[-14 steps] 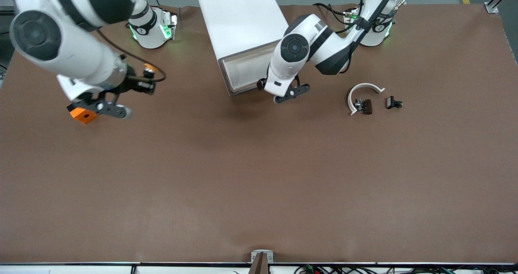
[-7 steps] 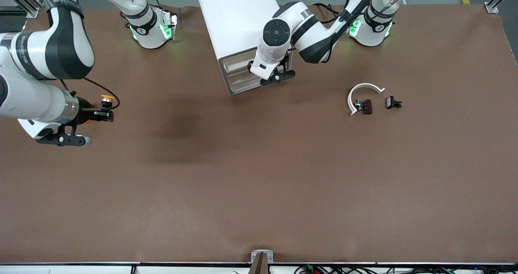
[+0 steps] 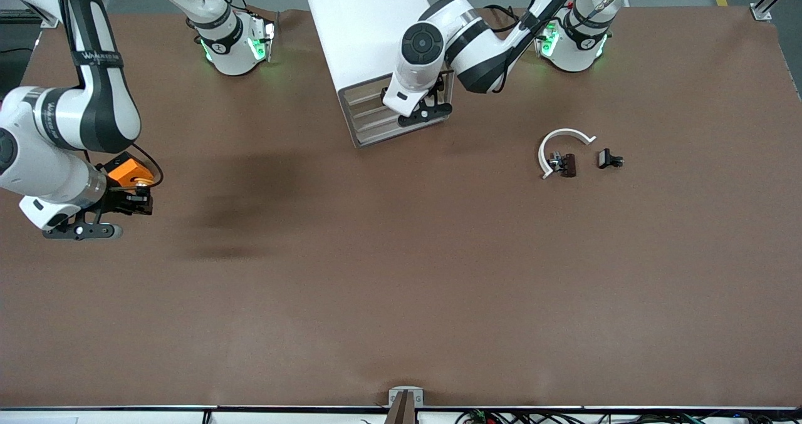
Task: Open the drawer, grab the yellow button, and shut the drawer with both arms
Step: 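Push the drawer shut with the left gripper while the right gripper lowers, then set the button beside the orange block while the left gripper returns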
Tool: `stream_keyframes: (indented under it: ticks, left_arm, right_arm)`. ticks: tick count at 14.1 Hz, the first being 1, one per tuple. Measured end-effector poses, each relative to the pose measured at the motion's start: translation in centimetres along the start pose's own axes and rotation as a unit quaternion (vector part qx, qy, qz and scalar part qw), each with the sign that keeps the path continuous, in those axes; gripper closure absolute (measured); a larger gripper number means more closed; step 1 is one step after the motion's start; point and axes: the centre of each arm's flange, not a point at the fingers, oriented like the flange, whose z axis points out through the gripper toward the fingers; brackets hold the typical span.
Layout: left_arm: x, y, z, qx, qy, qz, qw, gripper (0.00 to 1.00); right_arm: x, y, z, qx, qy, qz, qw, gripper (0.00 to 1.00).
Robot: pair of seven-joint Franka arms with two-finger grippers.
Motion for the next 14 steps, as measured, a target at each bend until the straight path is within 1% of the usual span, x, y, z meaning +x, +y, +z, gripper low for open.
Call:
stream_keyframes:
  ticks: [3, 5, 6, 10, 14]
  left_arm:
    - [0.1, -0.1, 0.0, 0.0, 0.0, -0.001, 1.0, 0.0]
    - [0.9, -0.3, -0.5, -0.004, -0.001, -0.013, 1.0, 0.0]
    - [2.3, -0.8, -1.1, -0.009, 0.002, -0.023, 1.0, 0.0]
    - [10.1, -4.0, -5.0, -0.034, 0.027, -0.074, 0.996, 0.0]
    - [16.8, -8.2, -9.7, -0.033, 0.059, -0.113, 0.991, 0.0]
  right_arm:
    - [0.4, 1.9, 4.7, -0.002, 0.0, -0.016, 1.0, 0.59]
    - [0.8, 2.9, 7.2, -0.004, 0.004, -0.02, 1.0, 0.59]
    - [0.8, 3.4, 8.5, -0.004, 0.002, -0.023, 1.0, 0.59]
    - [0.5, 4.3, 12.3, 0.006, -0.017, -0.014, 1.0, 0.59]
    - [0.3, 4.2, 14.6, 0.017, -0.032, -0.004, 0.999, 0.59]
